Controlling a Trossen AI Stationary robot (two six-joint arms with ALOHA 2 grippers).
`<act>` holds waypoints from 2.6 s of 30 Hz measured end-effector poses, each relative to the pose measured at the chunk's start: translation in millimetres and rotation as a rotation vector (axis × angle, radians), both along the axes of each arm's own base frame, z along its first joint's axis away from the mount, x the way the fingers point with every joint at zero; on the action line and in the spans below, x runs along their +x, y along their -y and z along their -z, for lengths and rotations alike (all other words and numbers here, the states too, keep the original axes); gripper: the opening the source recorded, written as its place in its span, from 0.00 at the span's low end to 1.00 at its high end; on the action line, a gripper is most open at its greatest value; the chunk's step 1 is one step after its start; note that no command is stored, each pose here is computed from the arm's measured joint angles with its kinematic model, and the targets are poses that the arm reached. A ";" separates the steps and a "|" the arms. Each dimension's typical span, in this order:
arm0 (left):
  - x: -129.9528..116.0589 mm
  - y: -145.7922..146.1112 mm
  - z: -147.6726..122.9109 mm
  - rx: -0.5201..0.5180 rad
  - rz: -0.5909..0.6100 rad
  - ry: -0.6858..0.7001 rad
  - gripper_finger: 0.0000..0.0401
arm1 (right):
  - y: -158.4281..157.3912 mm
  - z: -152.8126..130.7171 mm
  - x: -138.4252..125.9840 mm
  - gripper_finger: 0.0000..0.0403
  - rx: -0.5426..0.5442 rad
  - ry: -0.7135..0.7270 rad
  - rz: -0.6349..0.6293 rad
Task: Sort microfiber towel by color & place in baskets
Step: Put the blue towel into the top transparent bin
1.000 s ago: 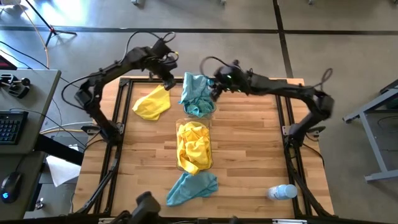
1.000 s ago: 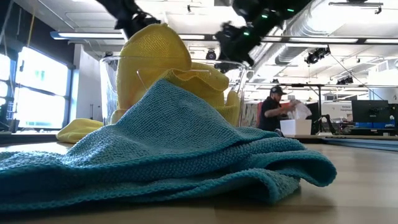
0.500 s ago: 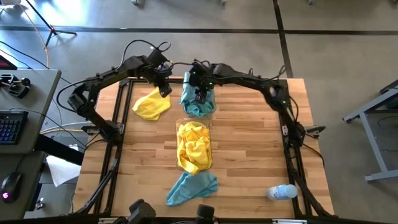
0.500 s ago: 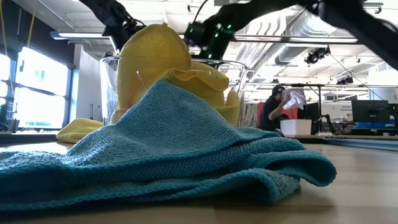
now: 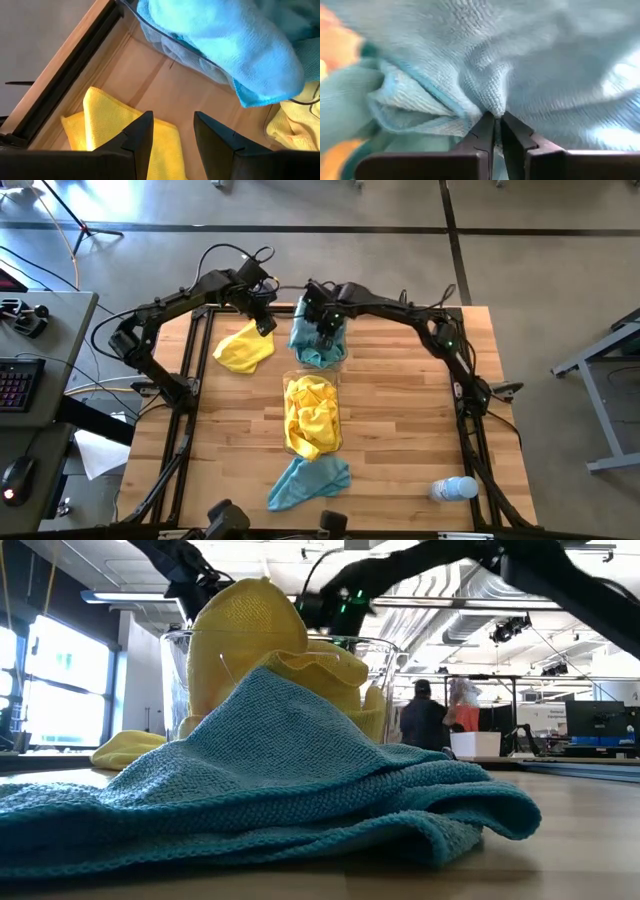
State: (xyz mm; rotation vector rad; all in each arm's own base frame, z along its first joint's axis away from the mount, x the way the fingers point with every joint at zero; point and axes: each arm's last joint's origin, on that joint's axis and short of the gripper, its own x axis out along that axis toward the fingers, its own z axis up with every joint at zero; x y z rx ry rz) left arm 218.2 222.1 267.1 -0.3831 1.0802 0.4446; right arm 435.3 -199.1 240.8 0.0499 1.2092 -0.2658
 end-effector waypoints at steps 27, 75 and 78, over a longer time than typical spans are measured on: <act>1.0 -0.9 -0.6 0.008 -0.009 0.012 0.33 | -32.6 -154.9 -58.5 0.00 -0.066 0.465 -0.048; -13.6 -7.1 1.8 -0.048 -0.059 -0.025 0.33 | 32.8 46.1 15.7 0.28 0.120 0.126 0.072; -16.5 -9.6 1.9 -0.046 -0.068 -0.026 0.33 | 31.6 28.0 9.6 0.35 0.111 0.144 0.078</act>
